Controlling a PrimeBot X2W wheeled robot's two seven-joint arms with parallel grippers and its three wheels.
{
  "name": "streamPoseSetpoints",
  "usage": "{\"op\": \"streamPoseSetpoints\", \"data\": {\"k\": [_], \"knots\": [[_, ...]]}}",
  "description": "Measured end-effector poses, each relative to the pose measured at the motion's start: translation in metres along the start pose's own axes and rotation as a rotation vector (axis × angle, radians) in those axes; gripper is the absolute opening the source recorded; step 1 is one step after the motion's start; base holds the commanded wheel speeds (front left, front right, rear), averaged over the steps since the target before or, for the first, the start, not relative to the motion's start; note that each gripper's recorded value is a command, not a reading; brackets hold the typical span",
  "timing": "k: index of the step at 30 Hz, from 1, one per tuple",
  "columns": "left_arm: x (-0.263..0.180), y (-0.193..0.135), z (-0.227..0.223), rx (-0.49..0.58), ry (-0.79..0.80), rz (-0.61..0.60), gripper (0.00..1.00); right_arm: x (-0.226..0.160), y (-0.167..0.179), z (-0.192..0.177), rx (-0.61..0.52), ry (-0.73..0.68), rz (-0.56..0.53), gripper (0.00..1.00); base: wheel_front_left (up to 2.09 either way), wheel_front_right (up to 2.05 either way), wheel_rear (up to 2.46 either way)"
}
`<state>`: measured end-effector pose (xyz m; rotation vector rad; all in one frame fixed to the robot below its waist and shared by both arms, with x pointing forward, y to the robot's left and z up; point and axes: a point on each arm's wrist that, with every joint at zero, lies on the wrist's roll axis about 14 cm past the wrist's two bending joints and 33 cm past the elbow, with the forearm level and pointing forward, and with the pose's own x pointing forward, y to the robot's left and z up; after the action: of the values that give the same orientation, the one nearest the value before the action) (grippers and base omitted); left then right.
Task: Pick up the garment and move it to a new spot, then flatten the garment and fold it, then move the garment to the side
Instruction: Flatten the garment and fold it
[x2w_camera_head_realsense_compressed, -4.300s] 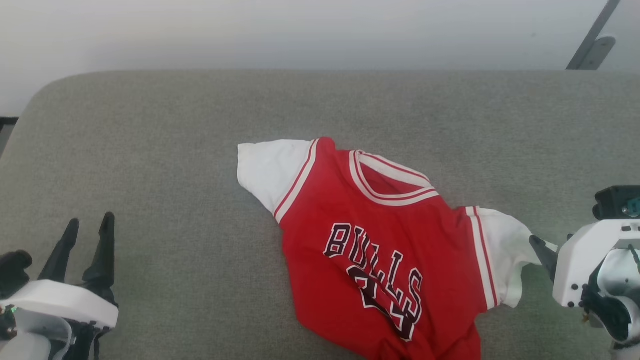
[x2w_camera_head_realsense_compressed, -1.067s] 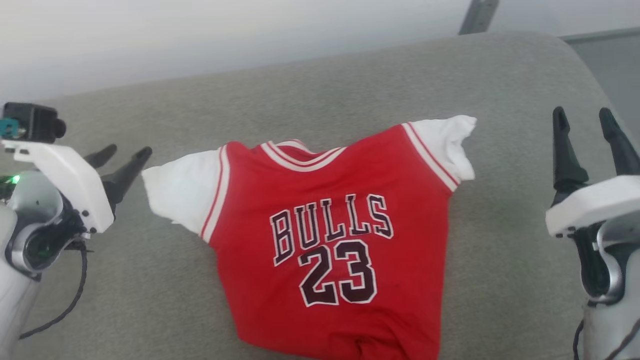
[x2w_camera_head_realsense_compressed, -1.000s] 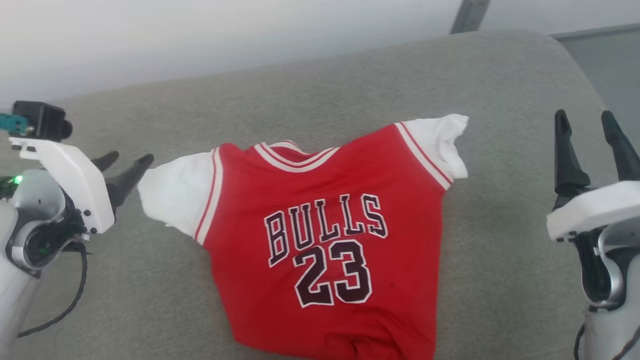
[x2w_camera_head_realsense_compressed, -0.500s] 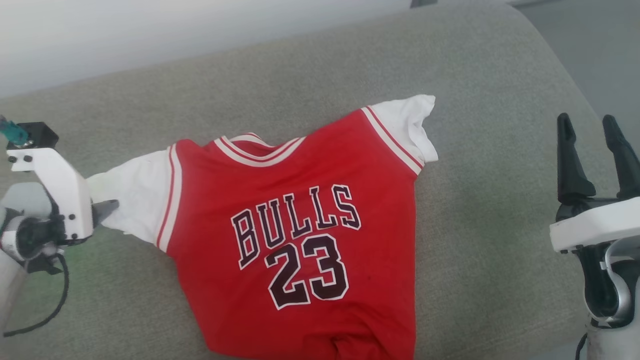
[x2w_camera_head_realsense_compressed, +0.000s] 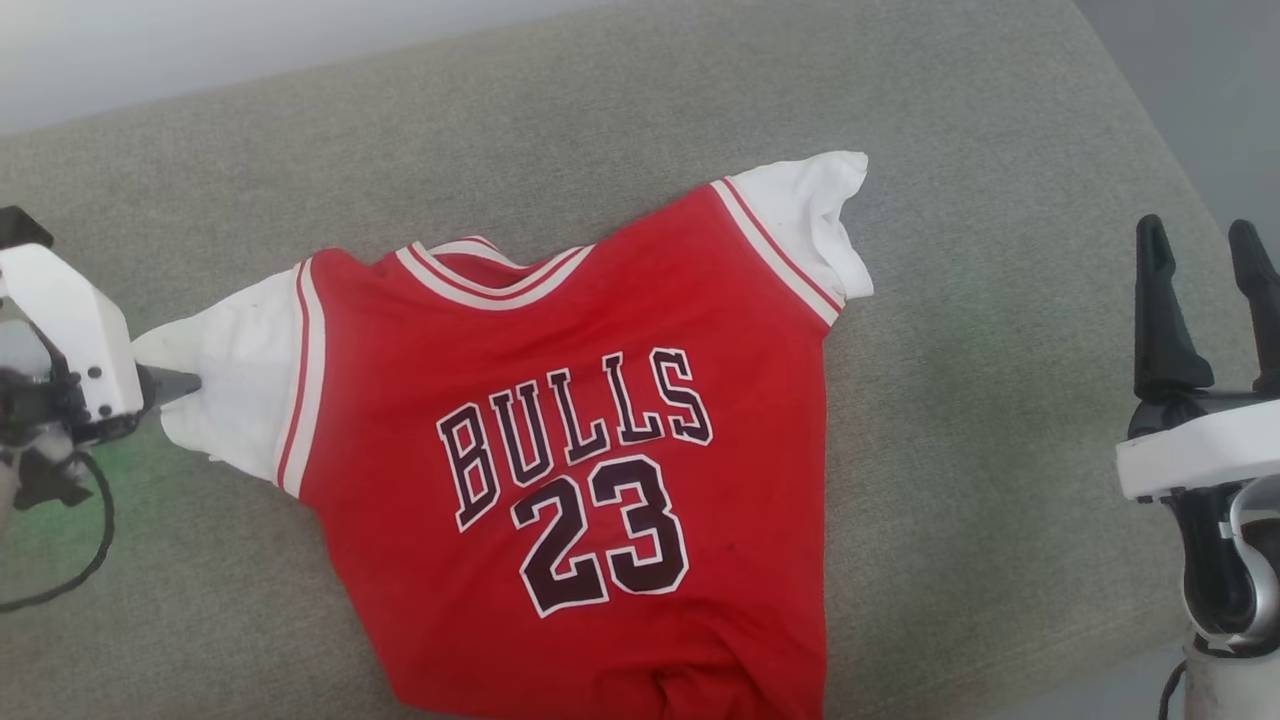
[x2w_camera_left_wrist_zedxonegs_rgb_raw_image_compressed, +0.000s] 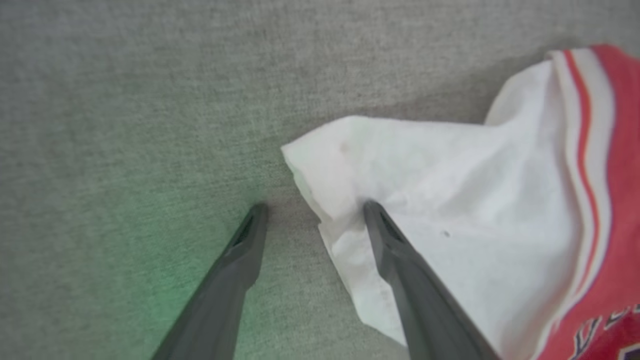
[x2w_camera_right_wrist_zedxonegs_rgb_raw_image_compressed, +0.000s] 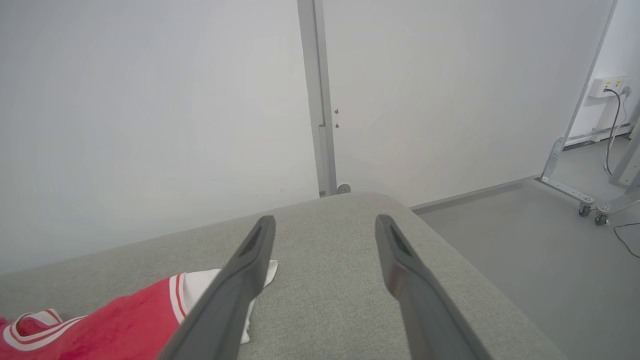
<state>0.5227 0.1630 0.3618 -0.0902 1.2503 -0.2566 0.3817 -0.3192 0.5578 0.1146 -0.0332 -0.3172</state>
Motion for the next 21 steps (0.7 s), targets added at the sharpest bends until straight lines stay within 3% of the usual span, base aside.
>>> {"op": "streamPoseSetpoints", "data": {"k": [3, 4, 5, 21], "knots": [[0.001, -0.002, -0.002, -0.054, 0.034, -0.014, 1.00, 0.002, 0.001, -0.001, 0.002, 0.001, 0.001, 1.00, 0.00, 0.00, 0.00], [0.001, -0.003, -0.003, -0.055, 0.047, -0.021, 0.70, 0.003, 0.001, -0.002, 0.002, 0.004, 0.001, 1.00, 0.00, 0.00, 0.00], [0.001, -0.004, -0.004, -0.047, 0.055, -0.028, 0.00, 0.004, 0.002, -0.002, 0.004, 0.005, 0.003, 1.00, 0.00, 0.00, 0.00], [-0.018, 0.025, -0.022, -0.122, -0.004, -0.034, 0.00, 0.022, 0.018, -0.004, 0.033, 0.002, 0.041, 1.00, 0.00, 0.00, 0.00]]}}
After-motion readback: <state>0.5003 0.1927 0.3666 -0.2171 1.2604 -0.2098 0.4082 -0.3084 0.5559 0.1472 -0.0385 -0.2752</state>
